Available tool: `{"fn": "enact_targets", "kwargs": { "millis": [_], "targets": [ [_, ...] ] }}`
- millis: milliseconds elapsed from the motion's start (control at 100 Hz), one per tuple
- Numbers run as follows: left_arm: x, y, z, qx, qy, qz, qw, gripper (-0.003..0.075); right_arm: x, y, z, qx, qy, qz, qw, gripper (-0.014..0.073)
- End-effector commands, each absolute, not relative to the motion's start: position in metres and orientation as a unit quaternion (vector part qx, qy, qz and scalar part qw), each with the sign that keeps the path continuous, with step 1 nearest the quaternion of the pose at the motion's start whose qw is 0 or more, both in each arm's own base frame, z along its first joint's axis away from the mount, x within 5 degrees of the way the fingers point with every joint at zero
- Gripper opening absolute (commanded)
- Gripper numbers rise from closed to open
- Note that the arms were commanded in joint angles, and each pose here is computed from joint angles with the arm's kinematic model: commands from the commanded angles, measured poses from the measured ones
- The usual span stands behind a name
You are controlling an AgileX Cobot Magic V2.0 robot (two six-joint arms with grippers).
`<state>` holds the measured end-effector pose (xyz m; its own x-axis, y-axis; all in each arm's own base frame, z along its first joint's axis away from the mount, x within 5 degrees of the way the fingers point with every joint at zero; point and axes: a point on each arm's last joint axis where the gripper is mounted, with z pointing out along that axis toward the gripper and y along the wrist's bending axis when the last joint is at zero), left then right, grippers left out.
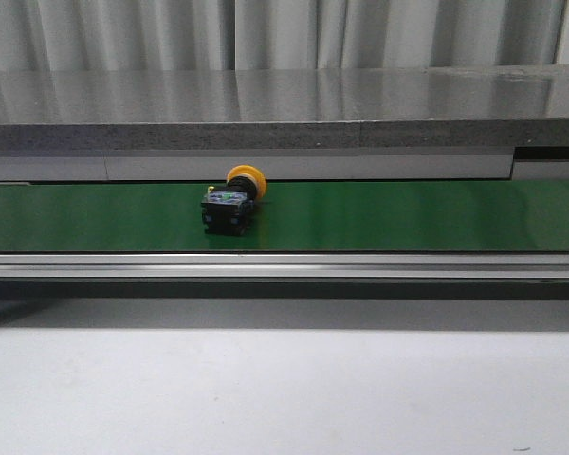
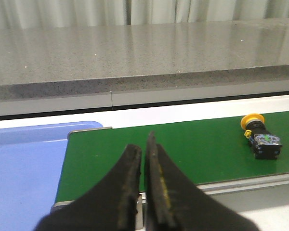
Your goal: Move button from left to right
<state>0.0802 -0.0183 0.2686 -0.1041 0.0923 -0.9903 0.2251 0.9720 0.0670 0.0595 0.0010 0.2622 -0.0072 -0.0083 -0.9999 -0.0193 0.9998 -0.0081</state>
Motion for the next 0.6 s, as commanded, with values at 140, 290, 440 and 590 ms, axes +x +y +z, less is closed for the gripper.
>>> {"fn": "enact_targets", "kwargs": {
  "millis": [140, 290, 440, 590],
  "targets": [
    [0.081, -0.017, 0.285, 0.091, 0.708, -0.052, 0.698, 0.0005, 0.098, 0.001, 0.319, -0.014, 0.775, -0.003, 0.632, -0.0068],
    [0.081, -0.017, 0.285, 0.091, 0.708, -0.052, 0.698, 0.0005, 0.135, 0.003, 0.335, -0.008, 0.824, 0.004, 0.567, -0.0068],
    [0.081, -0.017, 0.285, 0.091, 0.708, -0.052, 0.698, 0.0005, 0.174, 0.004, 0.340, -0.008, 0.856, 0.004, 0.516, -0.0068],
    [0.081, -0.017, 0.285, 0.091, 0.708, -0.052, 0.698, 0.0005, 0.203, 0.005, 0.330, -0.003, 0.878, 0.011, 0.478, -0.0068]
  ]
}}
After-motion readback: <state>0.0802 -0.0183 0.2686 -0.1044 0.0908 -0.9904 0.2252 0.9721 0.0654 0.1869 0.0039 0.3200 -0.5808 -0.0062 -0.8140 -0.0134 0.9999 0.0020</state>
